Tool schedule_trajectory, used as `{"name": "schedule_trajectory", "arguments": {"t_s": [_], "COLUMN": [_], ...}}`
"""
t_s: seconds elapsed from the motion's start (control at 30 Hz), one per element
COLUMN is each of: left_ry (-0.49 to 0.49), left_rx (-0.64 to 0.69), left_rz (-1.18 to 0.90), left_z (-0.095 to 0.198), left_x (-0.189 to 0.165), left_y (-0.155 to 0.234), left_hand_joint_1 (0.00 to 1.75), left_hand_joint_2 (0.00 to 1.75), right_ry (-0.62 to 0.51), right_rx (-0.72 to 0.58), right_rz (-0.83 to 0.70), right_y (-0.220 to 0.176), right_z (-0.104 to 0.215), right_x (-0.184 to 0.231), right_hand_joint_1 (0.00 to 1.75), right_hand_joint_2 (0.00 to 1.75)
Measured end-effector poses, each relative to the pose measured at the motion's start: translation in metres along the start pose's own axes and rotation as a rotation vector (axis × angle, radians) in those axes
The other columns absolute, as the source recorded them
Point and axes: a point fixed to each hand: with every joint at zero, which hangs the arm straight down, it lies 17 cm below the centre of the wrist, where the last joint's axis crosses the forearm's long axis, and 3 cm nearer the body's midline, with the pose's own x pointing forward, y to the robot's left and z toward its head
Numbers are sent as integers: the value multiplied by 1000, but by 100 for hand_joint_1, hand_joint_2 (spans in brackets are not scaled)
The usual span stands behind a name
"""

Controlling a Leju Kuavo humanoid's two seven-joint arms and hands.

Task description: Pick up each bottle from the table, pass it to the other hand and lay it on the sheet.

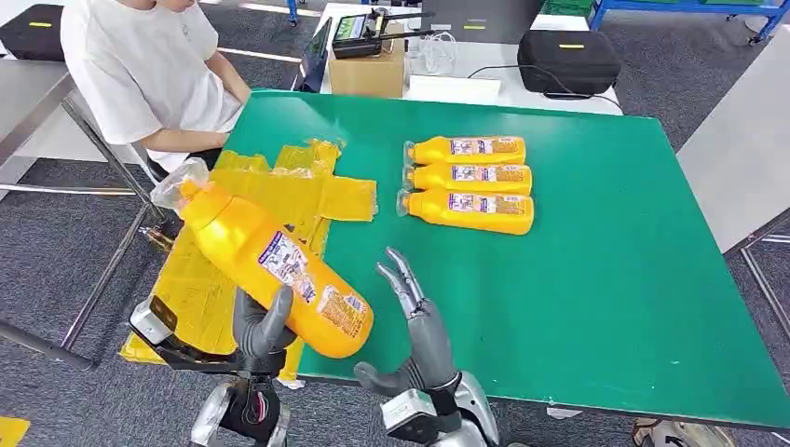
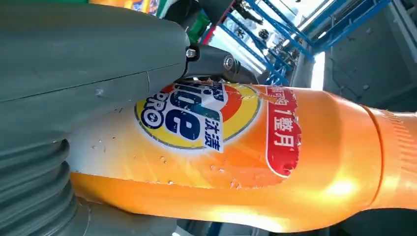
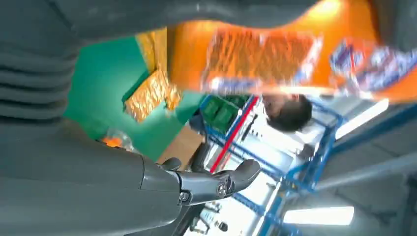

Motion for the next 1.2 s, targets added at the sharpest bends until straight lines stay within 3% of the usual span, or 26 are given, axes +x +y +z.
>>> {"name": "schedule_trajectory", "arguments": {"t_s": [0.27,0.33,0.43,0.57,0.7,0.9,1.07,1.13,1.17,1.2], "left_ry": [-1,-27,-119,-163,-110,-55,116,198,233,274], "left_rx": [59,121,167,162,89,85,-8,-53,-72,-91], "left_rz": [-245,-478,-1043,-1448,-1720,-1807,-1945,-2010,-2037,-2063], "left_z": [-1,-3,-3,3,9,14,11,11,9,8], "left_x": [-4,-1,19,39,36,36,16,8,6,4], "left_y": [18,34,56,80,107,130,172,195,205,216], "left_hand_joint_1": [175,175,175,175,175,175,175,161,124,110], "left_hand_joint_2": [175,175,175,175,175,175,175,175,175,175], "right_ry": [18,14,7,-3,-6,-5,-15,-21,-23,-24], "right_rx": [-78,-89,-109,-126,-125,-126,-102,-94,-91,-87], "right_rz": [24,36,58,84,94,96,68,56,49,46], "right_y": [-29,-32,-40,-50,-55,-57,-54,-53,-53,-53], "right_z": [7,8,11,15,19,20,18,16,15,15], "right_x": [-4,-3,0,2,-1,-2,-1,-1,-1,-1], "right_hand_joint_1": [0,0,0,0,0,0,0,0,0,0], "right_hand_joint_2": [0,0,0,0,0,0,0,0,0,0]}}
